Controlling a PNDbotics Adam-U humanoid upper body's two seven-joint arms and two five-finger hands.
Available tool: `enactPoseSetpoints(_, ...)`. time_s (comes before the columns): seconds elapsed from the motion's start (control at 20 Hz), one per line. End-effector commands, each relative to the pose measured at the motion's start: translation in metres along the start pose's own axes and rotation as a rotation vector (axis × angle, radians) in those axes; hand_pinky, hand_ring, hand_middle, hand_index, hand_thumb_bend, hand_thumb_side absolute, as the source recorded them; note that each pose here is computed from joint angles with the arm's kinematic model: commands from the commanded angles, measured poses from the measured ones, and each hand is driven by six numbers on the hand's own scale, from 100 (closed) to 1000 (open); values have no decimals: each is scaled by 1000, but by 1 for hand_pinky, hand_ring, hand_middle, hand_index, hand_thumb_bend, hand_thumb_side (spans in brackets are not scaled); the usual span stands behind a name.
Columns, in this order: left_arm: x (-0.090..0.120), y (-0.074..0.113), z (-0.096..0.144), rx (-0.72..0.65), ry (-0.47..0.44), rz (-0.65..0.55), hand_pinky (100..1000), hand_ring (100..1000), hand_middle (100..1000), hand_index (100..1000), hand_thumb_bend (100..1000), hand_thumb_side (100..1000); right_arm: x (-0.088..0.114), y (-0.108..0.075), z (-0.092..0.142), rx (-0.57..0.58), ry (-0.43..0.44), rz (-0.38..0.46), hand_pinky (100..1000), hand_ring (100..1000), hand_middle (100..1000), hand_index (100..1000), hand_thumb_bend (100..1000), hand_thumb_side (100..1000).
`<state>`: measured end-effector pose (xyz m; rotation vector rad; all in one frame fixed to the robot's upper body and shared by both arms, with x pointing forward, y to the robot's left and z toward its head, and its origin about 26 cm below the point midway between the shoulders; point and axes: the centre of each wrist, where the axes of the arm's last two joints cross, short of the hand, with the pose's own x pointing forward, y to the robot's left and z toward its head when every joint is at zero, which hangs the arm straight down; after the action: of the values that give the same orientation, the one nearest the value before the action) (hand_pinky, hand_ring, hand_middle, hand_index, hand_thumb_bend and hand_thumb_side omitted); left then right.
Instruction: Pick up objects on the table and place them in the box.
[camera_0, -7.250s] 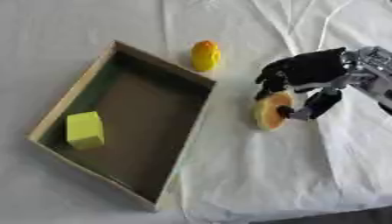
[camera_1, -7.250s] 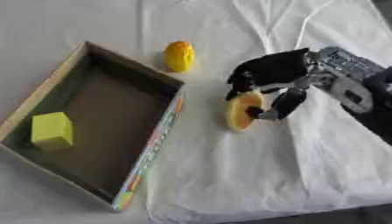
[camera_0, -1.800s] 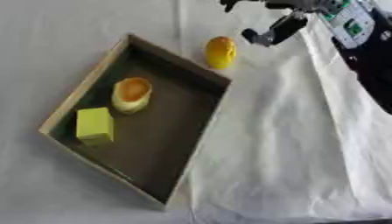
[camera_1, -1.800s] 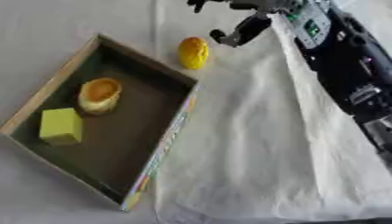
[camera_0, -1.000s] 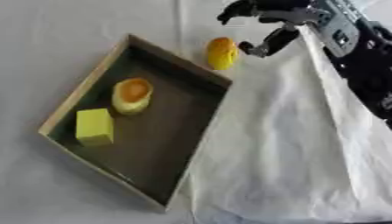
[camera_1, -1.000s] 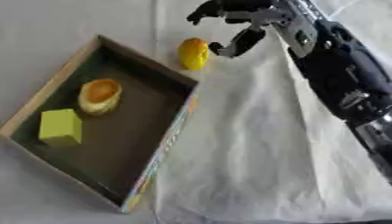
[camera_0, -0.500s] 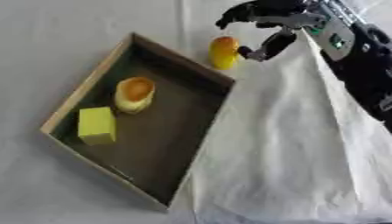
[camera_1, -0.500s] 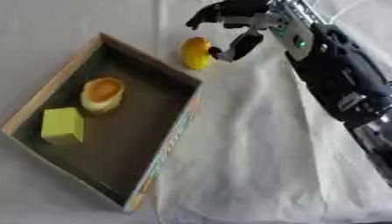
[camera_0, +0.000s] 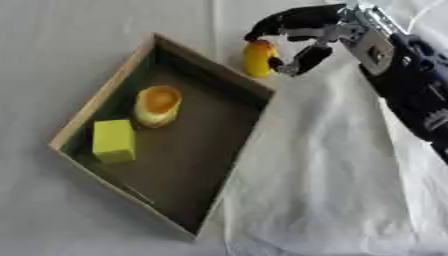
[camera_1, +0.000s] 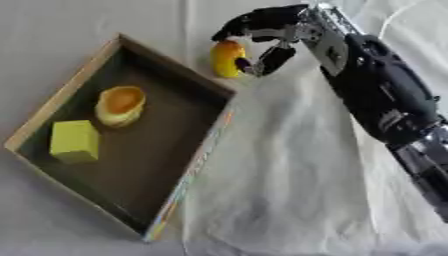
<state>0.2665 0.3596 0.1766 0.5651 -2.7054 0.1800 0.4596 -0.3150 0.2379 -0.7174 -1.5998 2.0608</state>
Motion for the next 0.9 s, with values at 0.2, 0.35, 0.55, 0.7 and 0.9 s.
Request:
enactPoseSetpoints(0.2, 4, 0, -7, -10, -28, 4, 867, 739, 713, 829, 100, 595, -6, -8, 4, 143, -111, 95, 948, 913, 645, 841, 100, 286)
enactPoseSetpoints(0.35, 4, 1, -6, -9, -25, 4, 867, 739, 713, 828, 100, 596, -4, -12, 4, 84, -110, 63, 881, 810, 486, 687, 100, 286)
enactPoseSetpoints(0.55, 4, 2, -5, -8, -21, 3, 867, 739, 713, 828, 100, 595, 1, -21, 4, -27, -133, 8, 833, 718, 352, 549, 100, 251)
enactPoseSetpoints(0.7, 4, 2, -5, -9, -19, 1, 867, 739, 713, 828, 100, 595, 7, -34, 6, -116, -167, -18, 820, 692, 307, 502, 100, 218)
enactPoseSetpoints(0.9, 4, 3, -4, -11, -16, -3, 867, 739, 714, 828, 100, 595, 23, -67, 13, -233, -234, -9, 810, 674, 284, 486, 100, 200)
